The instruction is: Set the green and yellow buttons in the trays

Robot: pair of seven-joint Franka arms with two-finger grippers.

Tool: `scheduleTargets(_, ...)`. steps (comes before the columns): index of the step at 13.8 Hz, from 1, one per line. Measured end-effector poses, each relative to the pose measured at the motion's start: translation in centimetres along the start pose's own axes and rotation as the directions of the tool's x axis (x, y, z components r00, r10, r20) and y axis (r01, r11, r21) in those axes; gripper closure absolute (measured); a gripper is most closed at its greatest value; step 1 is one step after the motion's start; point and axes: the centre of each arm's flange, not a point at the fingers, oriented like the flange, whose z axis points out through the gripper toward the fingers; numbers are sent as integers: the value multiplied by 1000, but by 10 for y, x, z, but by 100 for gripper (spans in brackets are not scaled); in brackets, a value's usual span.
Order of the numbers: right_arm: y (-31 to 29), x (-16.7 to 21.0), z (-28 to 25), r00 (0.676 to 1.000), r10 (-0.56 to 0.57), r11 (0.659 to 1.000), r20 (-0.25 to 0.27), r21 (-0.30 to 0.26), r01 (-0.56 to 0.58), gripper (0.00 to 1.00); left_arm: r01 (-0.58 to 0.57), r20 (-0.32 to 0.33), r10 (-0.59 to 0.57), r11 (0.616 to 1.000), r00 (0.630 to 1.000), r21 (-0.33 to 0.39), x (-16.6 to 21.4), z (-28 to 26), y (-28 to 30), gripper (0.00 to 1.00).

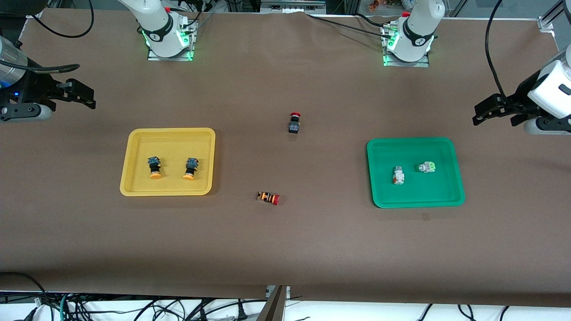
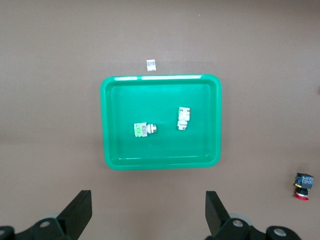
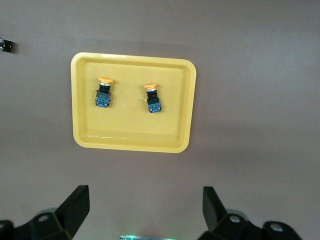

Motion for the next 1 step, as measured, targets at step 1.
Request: scheduleTargets(1, 0, 0, 0, 1000, 0, 1000, 1, 0, 0, 0, -4, 3, 4, 1000, 1000, 1, -2, 3, 2, 0)
